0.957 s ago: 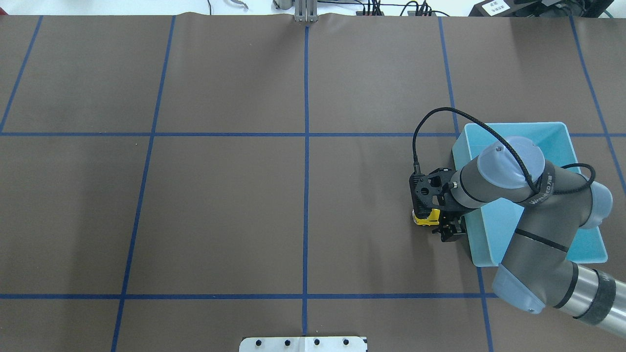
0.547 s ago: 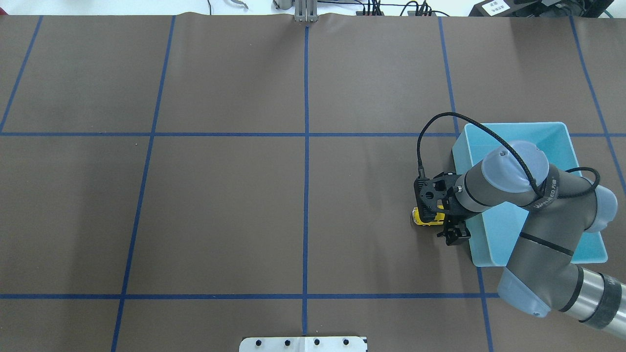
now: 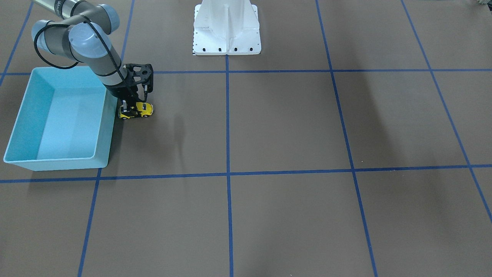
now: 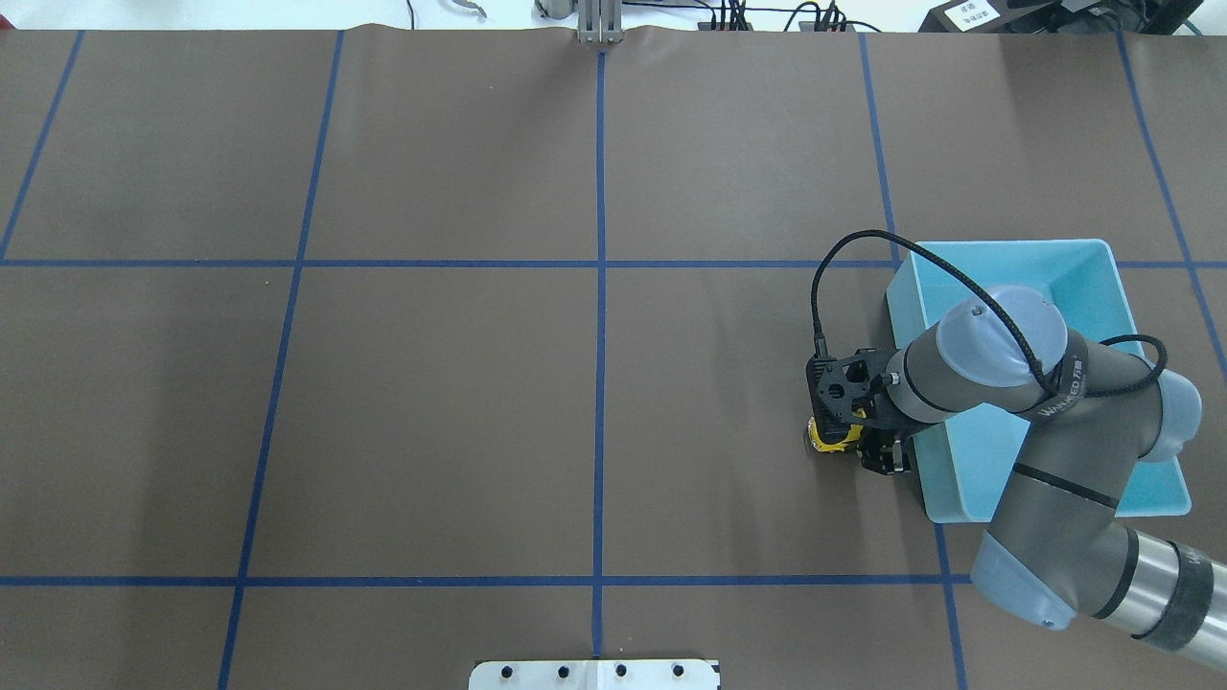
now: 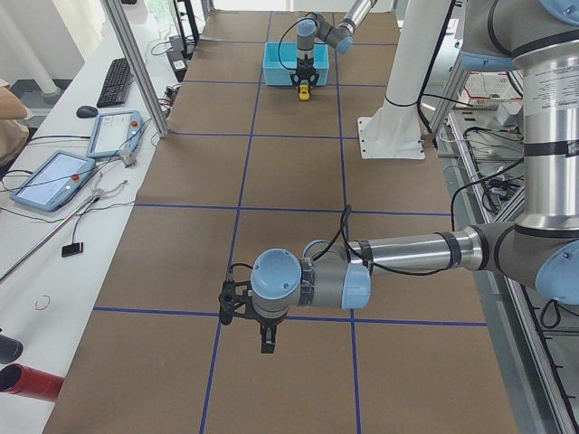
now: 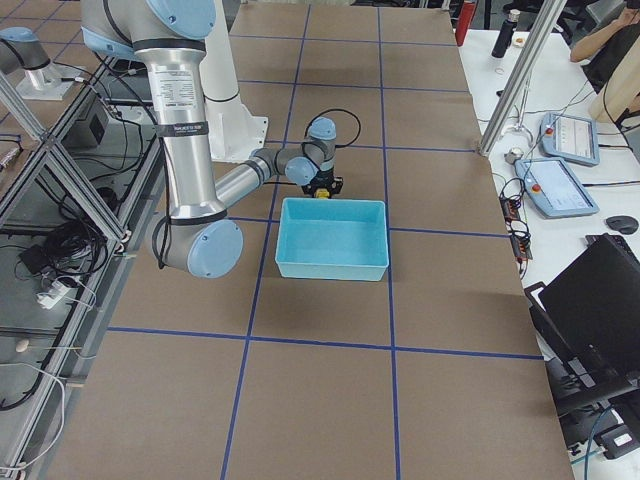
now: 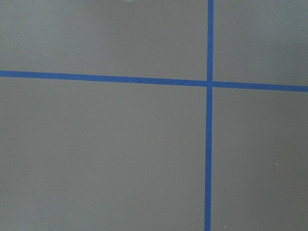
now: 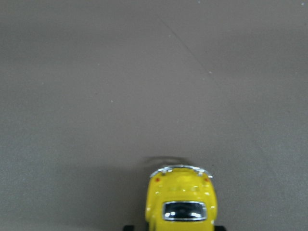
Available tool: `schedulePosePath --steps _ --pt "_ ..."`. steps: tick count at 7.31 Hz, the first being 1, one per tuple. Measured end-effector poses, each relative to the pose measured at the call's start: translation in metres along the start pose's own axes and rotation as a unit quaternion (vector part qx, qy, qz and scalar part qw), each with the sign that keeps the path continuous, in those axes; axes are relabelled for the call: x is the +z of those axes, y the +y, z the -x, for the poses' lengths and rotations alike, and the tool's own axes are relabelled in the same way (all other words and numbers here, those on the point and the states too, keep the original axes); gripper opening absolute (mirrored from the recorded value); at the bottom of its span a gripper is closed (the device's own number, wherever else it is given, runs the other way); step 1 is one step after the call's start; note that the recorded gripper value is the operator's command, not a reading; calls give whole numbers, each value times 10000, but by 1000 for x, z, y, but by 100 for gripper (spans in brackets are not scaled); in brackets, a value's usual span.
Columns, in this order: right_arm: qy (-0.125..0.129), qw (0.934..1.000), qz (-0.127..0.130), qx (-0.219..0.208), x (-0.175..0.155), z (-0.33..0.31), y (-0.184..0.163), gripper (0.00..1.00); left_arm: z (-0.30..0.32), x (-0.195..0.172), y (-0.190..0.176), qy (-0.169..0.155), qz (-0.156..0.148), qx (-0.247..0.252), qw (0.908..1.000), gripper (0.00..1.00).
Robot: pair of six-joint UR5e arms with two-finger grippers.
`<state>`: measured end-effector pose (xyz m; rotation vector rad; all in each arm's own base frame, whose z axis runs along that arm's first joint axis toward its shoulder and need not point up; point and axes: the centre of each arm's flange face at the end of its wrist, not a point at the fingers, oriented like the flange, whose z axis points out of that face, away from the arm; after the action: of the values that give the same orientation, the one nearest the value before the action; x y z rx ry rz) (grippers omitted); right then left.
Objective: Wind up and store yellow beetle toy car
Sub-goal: 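Close the right gripper on the yellow car, then lift the car with the right gripper and carry it over the bin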
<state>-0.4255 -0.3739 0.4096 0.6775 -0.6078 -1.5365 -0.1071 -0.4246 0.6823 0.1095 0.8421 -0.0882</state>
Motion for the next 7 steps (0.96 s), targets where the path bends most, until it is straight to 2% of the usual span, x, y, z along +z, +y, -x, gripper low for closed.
schedulePosePath --steps 2,4,7 --pt "107 9998 -158 -26 -20 1 -10 0 0 0 0 0 0 1 10000 100" --pt "226 9991 -364 -14 -59 -2 -26 0 0 0 0 0 0 0 10000 100" --pt "213 9978 -446 440 -153 -44 -49 0 0 0 0 2 0 1 10000 100"
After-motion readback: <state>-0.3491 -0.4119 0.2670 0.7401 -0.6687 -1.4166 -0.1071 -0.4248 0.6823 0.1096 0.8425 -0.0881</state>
